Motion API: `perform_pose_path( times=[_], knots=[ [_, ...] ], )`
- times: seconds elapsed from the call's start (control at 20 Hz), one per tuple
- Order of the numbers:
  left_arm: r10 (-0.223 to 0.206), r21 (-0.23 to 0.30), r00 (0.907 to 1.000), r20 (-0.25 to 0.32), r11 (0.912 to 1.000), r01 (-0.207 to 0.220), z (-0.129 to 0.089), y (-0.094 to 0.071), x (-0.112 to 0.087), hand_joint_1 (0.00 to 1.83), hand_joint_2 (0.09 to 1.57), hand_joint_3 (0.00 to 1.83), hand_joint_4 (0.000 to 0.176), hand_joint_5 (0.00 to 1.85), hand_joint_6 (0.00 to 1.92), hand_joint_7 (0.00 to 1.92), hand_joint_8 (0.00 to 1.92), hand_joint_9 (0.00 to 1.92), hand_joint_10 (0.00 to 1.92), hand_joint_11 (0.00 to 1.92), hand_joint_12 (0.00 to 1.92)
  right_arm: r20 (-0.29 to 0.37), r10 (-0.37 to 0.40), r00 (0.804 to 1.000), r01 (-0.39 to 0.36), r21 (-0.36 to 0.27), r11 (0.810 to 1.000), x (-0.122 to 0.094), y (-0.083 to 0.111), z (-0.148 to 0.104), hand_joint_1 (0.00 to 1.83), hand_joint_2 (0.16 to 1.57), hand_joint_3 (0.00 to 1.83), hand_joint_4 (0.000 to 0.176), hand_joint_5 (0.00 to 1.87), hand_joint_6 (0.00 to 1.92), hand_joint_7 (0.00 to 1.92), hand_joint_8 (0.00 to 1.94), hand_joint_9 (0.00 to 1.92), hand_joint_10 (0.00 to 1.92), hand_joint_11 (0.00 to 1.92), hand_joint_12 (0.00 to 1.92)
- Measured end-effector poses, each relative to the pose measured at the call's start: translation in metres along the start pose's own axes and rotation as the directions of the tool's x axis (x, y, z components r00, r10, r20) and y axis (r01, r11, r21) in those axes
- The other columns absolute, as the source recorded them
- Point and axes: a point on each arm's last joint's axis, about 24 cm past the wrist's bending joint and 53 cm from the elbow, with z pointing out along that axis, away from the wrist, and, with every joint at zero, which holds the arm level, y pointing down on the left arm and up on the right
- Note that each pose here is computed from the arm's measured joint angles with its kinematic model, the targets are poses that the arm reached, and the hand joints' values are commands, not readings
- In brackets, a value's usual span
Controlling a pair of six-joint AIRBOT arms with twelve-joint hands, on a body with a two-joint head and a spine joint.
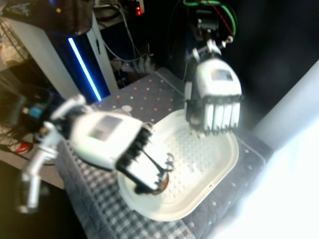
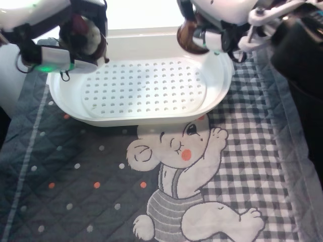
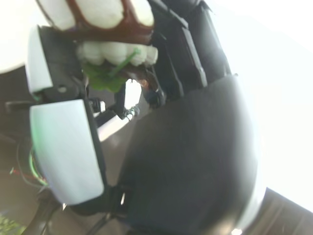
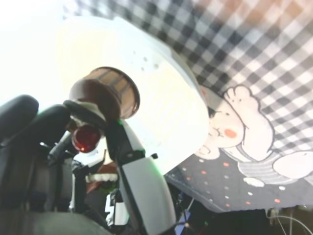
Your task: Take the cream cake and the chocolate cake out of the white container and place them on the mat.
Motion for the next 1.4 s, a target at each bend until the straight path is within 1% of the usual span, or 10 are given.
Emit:
perform_pose_path(
  times=[0.15, 0.5, 0.6, 0.7, 0.85, 1.05, 1.15, 1.2, 1.35, 1.4],
  knots=[
    [0.018, 0.042, 0.9985, 0.053, 0.9989, -0.02, -0.02, -0.016, -0.01, 1.35, 1.21, 0.0, 0.0, 0.68, 1.32, 0.8, 1.24, 0.81, 1.41, 0.67, 1.42, 0.064, -0.039, 0.997, 0.043, -0.058, 0.997, -0.016, 0.024, -0.018, 1.36, 1.16, 0.0, 0.0, 0.89, 0.76, 0.94, 1.21, 0.84, 1.59, 0.78, 1.81],
    [0.018, 0.101, 0.9961, 0.087, 0.9945, -0.026, -0.067, -0.044, -0.005, 1.33, 1.2, 0.0, 0.0, 0.68, 1.26, 0.8, 1.24, 0.88, 1.36, 0.75, 1.37, 0.115, -0.048, 0.992, 0.058, -0.083, 0.995, -0.017, 0.045, -0.076, 1.37, 1.15, 0.0, 0.0, 0.89, 1.06, 1.04, 1.04, 0.67, 1.46, 0.5, 1.79],
    [0.002, 0.107, 0.9968, 0.08, 0.9942, -0.011, -0.081, -0.051, 0.001, 1.34, 1.2, 0.0, 0.0, 0.67, 1.25, 0.79, 1.25, 0.9, 1.35, 0.77, 1.34, 0.127, -0.046, 0.991, 0.058, -0.088, 0.994, -0.015, 0.052, -0.095, 1.28, 1.11, 0.0, 0.0, 0.93, 1.04, 1.11, 0.88, 0.68, 1.36, 0.45, 1.85],
    [-0.045, 0.103, 0.9975, 0.056, 0.9939, 0.039, -0.089, -0.054, 0.011, 1.34, 1.22, 0.0, 0.0, 0.63, 1.31, 0.74, 1.29, 0.85, 1.42, 0.78, 1.33, 0.066, -0.028, 0.997, 0.034, -0.085, 0.996, 0.005, 0.058, -0.115, 1.35, 1.15, 0.0, 0.0, 0.93, 0.84, 1.0, 1.17, 0.66, 1.48, 0.46, 1.88],
    [-0.112, 0.096, 0.9937, -0.004, 0.9891, 0.112, -0.103, -0.06, 0.035, 1.34, 1.23, 0.0, 0.0, 0.62, 1.31, 0.75, 1.28, 0.82, 1.48, 0.76, 1.37, 0.015, 0.009, 1.0, -0.008, -0.052, 0.999, 0.022, 0.059, -0.132, 1.37, 1.15, 0.0, 0.0, 0.91, 0.89, 1.02, 1.1, 0.67, 1.51, 0.43, 1.89],
    [-0.226, 0.0, 0.9669, -0.119, 0.9738, 0.227, -0.128, -0.053, 0.082, 1.33, 1.24, 0.0, 0.0, 0.59, 1.35, 0.72, 1.32, 0.82, 1.5, 0.73, 1.47, -0.059, 0.063, 0.996, -0.064, -0.011, 0.998, 0.045, 0.062, -0.152, 1.29, 1.08, 0.0, 0.0, 1.04, 0.71, 1.11, 1.02, 0.73, 1.34, 0.45, 1.83],
    [-0.278, -0.044, 0.9494, -0.145, 0.9605, 0.275, -0.138, -0.047, 0.097, 1.34, 1.2, 0.0, 0.0, 0.66, 1.21, 0.81, 1.22, 0.92, 1.41, 0.82, 1.45, -0.114, 0.122, 0.986, -0.12, 0.022, 0.993, 0.063, 0.056, -0.163, 1.36, 1.16, 0.0, 0.0, 0.88, 0.99, 1.01, 1.08, 0.62, 1.55, 0.35, 1.86],
    [-0.323, -0.077, 0.9329, -0.159, 0.946, 0.315, -0.142, -0.043, 0.109, 1.34, 1.23, 0.0, 0.0, 0.62, 1.33, 0.75, 1.28, 0.83, 1.45, 0.75, 1.42, -0.146, 0.164, 0.976, -0.156, 0.062, 0.986, 0.076, 0.049, -0.169, 1.28, 1.17, 0.0, 0.0, 0.86, 0.89, 0.93, 1.35, 0.63, 1.62, 0.4, 1.91],
    [-0.409, -0.119, 0.887, -0.215, 0.9125, 0.392, -0.153, -0.046, 0.139, 1.33, 1.21, 0.0, 0.0, 0.65, 1.27, 0.79, 1.24, 0.89, 1.41, 0.78, 1.42, -0.204, 0.247, 0.947, -0.23, 0.103, 0.968, 0.098, 0.048, -0.177, 1.25, 1.18, 0.0, 0.0, 0.83, 0.92, 0.91, 1.4, 0.63, 1.65, 0.41, 1.92],
    [-0.43, -0.129, 0.8736, -0.227, 0.9024, 0.411, -0.154, -0.045, 0.146, 1.2, 1.24, 0.0, 0.0, 0.64, 1.35, 0.84, 1.31, 0.8, 1.09, 0.67, 1.41, -0.225, 0.253, 0.941, -0.236, 0.101, 0.967, 0.104, 0.05, -0.179, 1.24, 1.19, 0.0, 0.0, 0.8, 1.04, 0.89, 1.39, 0.62, 1.54, 0.41, 1.9]
  ],
)
